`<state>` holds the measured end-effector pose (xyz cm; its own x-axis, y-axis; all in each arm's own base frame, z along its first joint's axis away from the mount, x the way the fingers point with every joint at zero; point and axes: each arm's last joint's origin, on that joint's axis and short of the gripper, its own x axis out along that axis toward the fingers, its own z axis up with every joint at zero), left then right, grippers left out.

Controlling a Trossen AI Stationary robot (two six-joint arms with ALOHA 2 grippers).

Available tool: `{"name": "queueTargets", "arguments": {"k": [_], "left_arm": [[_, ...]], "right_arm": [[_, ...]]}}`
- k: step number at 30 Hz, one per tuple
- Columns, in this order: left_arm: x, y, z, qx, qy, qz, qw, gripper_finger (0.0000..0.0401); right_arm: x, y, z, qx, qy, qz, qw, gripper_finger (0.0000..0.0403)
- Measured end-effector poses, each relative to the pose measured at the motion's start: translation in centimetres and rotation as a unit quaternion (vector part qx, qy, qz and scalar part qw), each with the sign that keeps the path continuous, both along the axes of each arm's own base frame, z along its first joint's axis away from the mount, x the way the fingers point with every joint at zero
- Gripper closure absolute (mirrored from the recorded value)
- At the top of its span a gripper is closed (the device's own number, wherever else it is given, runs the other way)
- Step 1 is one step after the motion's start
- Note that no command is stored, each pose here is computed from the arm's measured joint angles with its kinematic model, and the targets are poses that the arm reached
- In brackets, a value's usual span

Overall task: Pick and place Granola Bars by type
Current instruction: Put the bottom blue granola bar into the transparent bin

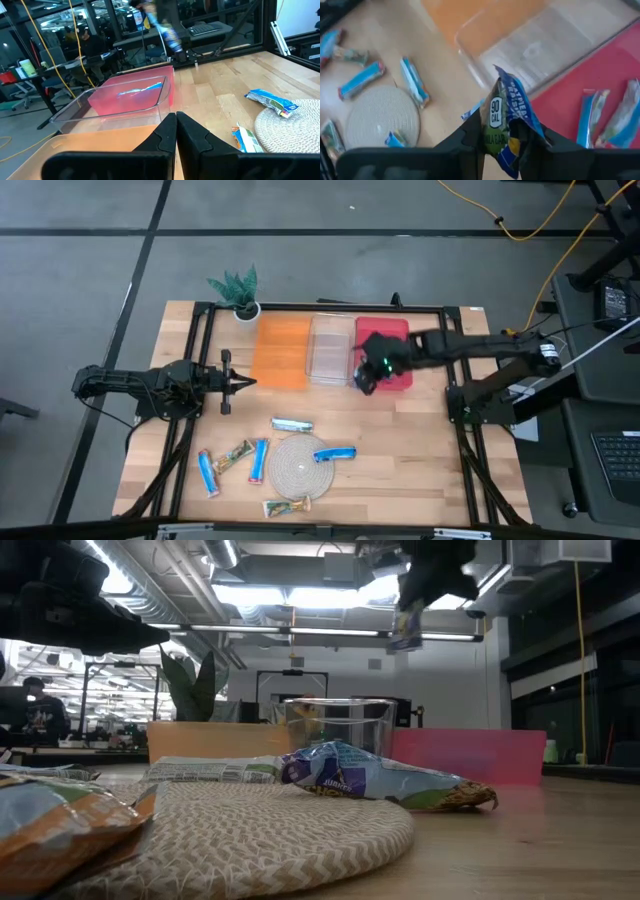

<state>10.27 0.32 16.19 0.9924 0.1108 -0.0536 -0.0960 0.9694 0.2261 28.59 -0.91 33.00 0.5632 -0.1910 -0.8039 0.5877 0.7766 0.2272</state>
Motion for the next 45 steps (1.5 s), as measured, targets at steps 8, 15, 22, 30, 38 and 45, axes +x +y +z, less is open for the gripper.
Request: {"name": "queueTargets", "arguments": {"k": [8,15,22,30,38,45], "left_arm": [[0.0,0.0,0.0,0.0,0.0,0.0,1.0,0.0397],[0.0,0.0,0.0,0.0,0.0,0.0,1.0,0.0397],[0.0,0.0,0.0,0.0,0.0,0.0,1.0,0.0397],[0.0,0.0,0.0,0.0,0.0,0.0,1.0,0.0397],[0.0,0.0,0.0,0.0,0.0,0.0,1.0,0.0397],[0.0,0.0,0.0,0.0,0.0,0.0,1.0,0.0397]], "right_arm": [[1.1,-5.7,0.6,0.015,-0.08,0.008,0.997,0.0319],[2.6,-9.5,-0.4,0.015,-0.115,0.001,0.993,0.0318],[5.5,-12.6,-2.6,0.03,-0.063,0.009,0.998,0.0318],[9.2,-15.7,-3.8,0.028,0.027,0.013,0.999,0.0318],[11.2,-17.1,-6.2,0.046,0.074,0.025,0.996,0.0318],[11.3,-17.2,-8.8,0.067,0.132,0.037,0.988,0.0318]]}}
